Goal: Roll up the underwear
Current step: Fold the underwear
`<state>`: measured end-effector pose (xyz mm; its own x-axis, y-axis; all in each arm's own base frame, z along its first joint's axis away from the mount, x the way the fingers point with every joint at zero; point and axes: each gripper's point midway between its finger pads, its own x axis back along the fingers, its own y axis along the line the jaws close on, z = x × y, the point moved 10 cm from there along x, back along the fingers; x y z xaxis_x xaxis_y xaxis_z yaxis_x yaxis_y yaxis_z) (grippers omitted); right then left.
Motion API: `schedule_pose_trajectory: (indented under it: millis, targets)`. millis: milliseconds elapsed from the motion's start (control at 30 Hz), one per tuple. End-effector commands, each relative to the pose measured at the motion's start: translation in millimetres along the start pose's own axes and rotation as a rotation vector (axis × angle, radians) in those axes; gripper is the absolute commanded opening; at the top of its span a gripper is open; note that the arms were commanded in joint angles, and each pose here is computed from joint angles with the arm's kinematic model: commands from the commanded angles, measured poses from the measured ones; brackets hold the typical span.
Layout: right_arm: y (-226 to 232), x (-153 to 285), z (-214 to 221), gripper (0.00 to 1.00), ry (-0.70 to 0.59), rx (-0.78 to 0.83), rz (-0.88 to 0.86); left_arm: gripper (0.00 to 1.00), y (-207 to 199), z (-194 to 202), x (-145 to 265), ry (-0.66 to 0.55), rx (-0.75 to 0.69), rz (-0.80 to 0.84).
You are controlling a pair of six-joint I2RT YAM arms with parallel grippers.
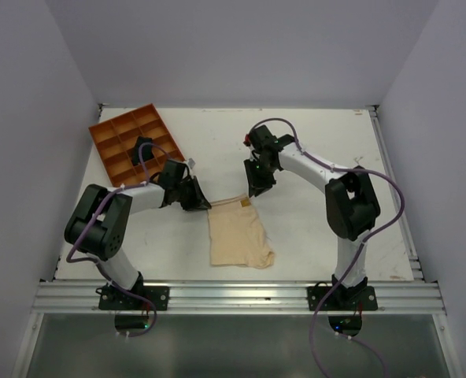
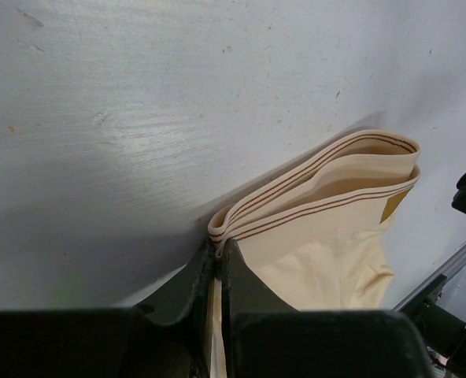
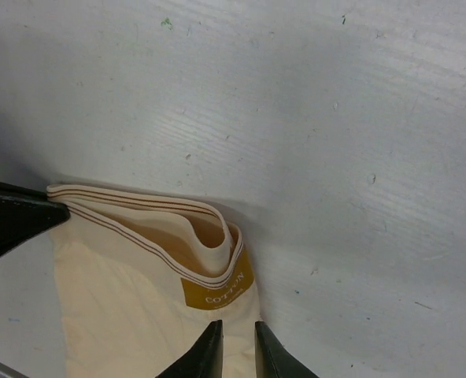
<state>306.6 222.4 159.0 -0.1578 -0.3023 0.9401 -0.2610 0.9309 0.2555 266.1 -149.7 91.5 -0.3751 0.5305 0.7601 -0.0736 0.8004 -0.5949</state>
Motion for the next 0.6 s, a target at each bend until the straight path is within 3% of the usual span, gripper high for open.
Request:
schedule_pose_trajectory:
  millis: [0, 300, 567]
  targets:
    - [10, 23, -9, 0.26, -0.077, 0.011, -0.037, 0.0, 6, -5, -4, -0.007, -0.026, -0.051]
    - [43, 3, -13, 0.13, -0.078, 0.107, -0.239, 0.0, 7, -6, -8, 0.003, -0.018, -0.058]
    - [13, -42, -11, 0.04, 0.022, 0.07, -0.049, 0.0, 9, -7, -11, 0.011, -0.016, -0.082]
